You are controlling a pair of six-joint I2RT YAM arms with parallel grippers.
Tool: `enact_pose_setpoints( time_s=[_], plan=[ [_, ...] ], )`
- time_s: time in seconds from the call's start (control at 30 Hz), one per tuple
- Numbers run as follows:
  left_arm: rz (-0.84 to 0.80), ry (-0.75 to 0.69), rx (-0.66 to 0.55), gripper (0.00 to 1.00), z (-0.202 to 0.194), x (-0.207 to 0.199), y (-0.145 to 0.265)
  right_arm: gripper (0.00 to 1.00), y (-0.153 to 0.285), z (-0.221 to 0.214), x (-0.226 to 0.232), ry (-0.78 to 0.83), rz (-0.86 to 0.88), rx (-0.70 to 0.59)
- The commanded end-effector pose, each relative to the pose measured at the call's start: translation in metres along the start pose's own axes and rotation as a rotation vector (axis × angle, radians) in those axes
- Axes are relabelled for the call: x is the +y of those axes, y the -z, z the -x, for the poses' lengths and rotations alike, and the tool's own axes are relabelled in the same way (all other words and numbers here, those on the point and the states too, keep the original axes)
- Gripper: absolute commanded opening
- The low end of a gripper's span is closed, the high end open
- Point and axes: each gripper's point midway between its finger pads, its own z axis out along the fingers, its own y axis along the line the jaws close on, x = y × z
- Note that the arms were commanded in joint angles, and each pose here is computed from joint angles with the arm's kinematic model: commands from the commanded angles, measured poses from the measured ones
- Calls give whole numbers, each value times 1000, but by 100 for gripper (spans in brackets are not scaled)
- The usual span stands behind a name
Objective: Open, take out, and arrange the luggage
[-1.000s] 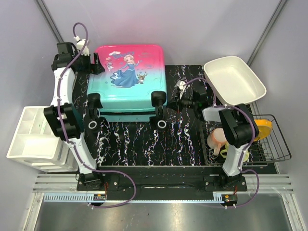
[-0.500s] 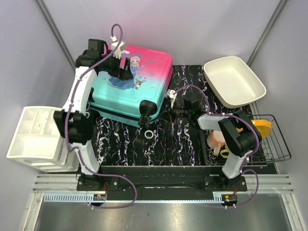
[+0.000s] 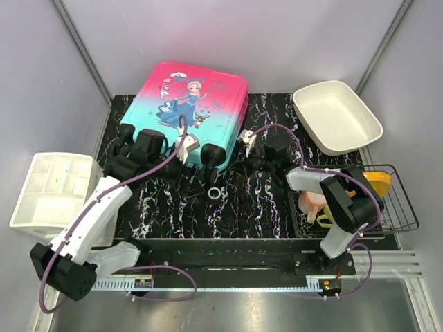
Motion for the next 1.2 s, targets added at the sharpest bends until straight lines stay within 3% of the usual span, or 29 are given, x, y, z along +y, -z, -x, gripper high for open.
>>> enact_pose_setpoints(
  time_s=[0.0,0.2,0.37,0.47,0.5,0.6,0.73,0.8,1.0,1.17],
  plan=[
    [98,-4,-197,99,51,10,-11,0,5,72,5,176,-20,-190],
    [214,131,-138,99,58,25,-49,0,0,74,2,200,-36,-200],
    [299,139,-69,95,51,28,-72,0,-2,78,-10,200,-107,-203],
    [380,132,-33,78,38,42,-69,0,2,77,-20,222,-165,-189],
    [376,122,-14,66,32,42,-69,0,3,74,-22,228,-179,-180],
    [328,70,44,46,17,34,-66,0,7,69,-33,265,-240,-152],
    [277,17,115,8,-5,25,-58,0,13,66,-58,291,-357,-132],
    [230,-37,158,1,-22,18,-54,0,13,68,-70,291,-388,-134],
    [179,-114,282,0,-62,14,-43,0,16,88,-118,248,-499,-168],
    [170,-195,314,0,-76,15,-34,0,35,106,-163,237,-598,-197]
  ],
)
